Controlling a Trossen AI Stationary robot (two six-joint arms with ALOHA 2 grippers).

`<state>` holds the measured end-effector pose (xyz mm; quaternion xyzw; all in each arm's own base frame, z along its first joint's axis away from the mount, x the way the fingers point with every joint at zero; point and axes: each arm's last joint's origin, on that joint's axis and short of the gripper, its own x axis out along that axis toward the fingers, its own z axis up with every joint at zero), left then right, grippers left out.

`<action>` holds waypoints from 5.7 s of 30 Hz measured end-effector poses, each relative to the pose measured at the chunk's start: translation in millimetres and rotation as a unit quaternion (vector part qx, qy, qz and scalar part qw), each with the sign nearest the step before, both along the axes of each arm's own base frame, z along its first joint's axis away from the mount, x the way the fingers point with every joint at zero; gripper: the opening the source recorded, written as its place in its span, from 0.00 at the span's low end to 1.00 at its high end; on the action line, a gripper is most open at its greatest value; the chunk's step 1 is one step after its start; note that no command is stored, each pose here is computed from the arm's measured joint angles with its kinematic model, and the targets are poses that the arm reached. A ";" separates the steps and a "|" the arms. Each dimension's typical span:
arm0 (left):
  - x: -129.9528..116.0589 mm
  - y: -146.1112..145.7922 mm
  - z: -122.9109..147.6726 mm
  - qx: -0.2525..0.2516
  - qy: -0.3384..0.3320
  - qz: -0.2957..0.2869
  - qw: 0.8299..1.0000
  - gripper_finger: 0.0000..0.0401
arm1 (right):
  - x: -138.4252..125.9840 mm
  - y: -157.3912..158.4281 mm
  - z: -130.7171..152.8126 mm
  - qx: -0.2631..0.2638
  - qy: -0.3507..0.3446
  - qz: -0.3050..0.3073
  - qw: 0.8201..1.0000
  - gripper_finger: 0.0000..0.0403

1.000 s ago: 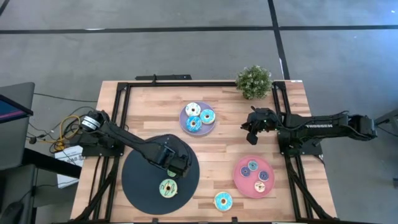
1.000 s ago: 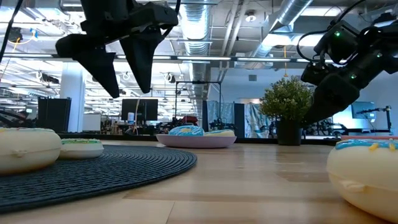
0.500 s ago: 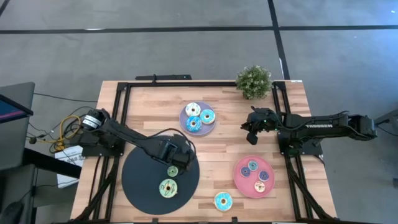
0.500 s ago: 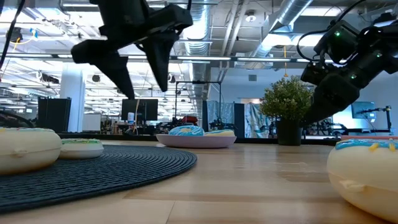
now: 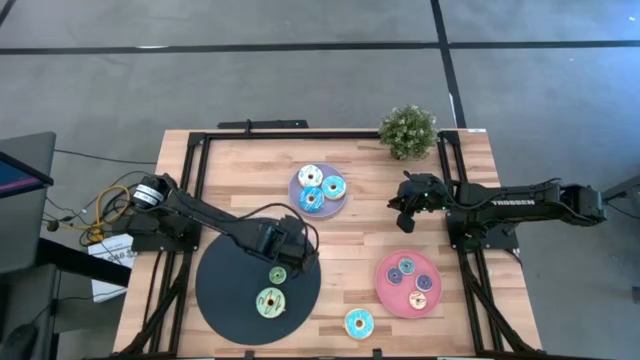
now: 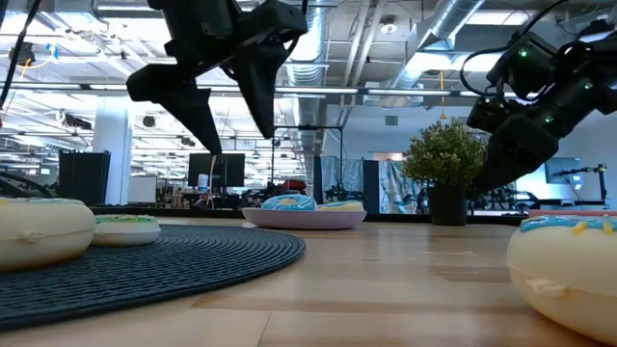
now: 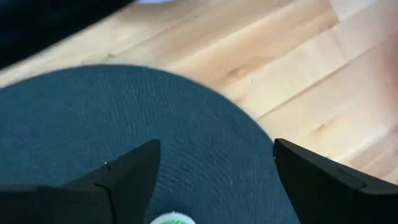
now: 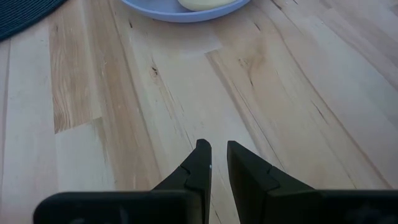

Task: Pick & Place donuts
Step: Put the small green donut on the pink plate

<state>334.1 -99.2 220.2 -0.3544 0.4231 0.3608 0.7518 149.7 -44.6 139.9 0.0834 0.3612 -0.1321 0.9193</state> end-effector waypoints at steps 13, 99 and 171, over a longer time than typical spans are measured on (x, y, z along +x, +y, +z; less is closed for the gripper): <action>1.9 -0.7 0.7 -0.006 -0.008 -0.005 1.000 0.99 | 0.0 0.0 -0.1 0.000 0.000 0.000 1.000 0.10; -2.6 -29.3 -74.0 -0.163 0.208 0.026 0.964 0.62 | 0.4 0.7 -0.1 0.009 -0.002 0.009 1.000 0.10; 216.0 -62.9 -71.9 0.122 -0.200 -0.393 0.889 0.61 | -14.1 -13.3 -8.4 0.024 0.057 -0.129 0.990 0.10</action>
